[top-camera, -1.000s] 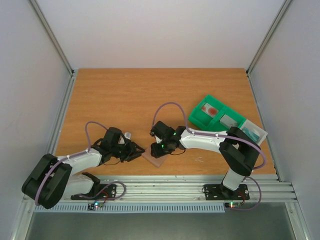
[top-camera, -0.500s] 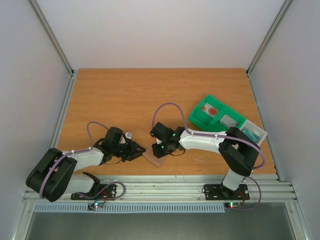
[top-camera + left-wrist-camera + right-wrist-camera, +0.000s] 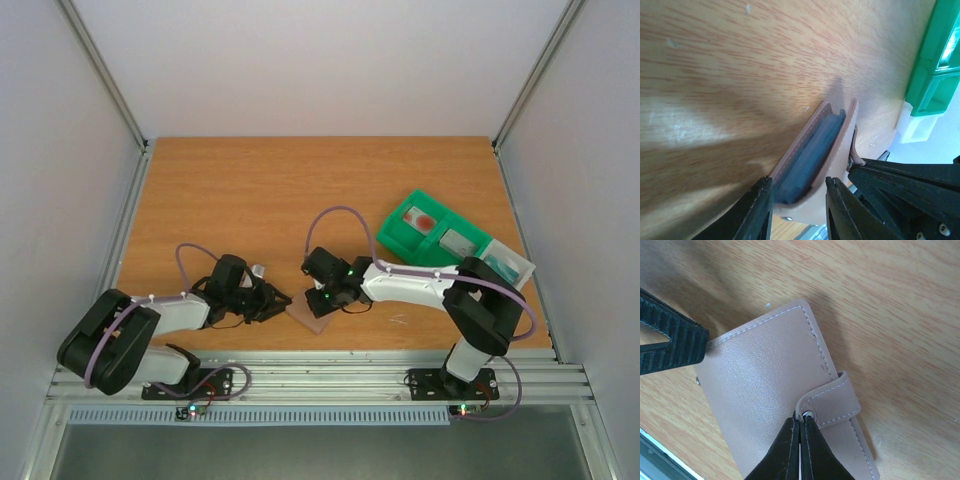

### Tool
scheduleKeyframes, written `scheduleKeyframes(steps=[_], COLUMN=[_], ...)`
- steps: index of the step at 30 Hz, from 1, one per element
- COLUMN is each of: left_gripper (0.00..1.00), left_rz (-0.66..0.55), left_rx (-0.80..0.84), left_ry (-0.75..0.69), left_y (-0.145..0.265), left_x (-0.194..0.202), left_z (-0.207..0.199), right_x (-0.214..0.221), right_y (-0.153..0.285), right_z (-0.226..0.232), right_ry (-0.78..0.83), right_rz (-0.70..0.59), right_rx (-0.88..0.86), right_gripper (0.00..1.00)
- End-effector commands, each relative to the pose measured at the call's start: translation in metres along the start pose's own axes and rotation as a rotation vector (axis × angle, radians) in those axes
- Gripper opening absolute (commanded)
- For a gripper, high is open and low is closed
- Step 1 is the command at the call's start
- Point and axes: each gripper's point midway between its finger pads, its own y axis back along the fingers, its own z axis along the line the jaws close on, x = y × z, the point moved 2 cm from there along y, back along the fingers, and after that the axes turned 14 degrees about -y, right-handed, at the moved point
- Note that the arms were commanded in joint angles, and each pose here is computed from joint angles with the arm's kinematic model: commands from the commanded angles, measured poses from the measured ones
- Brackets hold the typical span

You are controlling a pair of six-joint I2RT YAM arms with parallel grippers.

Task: Take the credit cards out of the card holder

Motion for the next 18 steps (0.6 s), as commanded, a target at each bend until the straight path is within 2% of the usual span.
scheduleKeyframes(steps=[1, 13, 16, 18], left_gripper=[0.31, 0.31, 0.35, 0.42], left_rz=[-0.010, -0.011, -0.021, -0.032], left_rx=[0.011, 0.032, 0.068, 0.089], left_ry=[-0.014, -0.013, -0.021, -0.038], left_y=[-0.004, -0.007, -0.003, 0.001], left_x=[-0.002, -0.005, -0.006, -0.007], left_z=[0.001, -0.003, -0.012, -0.019], right_x=[0.009, 0.005, 0.004, 0.004], right_y=[0.001, 0.020, 0.023, 0.024], right_z=[-0.016, -0.016, -0.015, -0.013], right_ry=[-0.017, -0.104, -0.149, -0.185], right_rz=[-0.002, -0.077, -0.089, -0.091], right_rx=[0.064, 0.032, 0.015, -0.004], right_gripper=[0.01, 0.01, 0.01, 0.01])
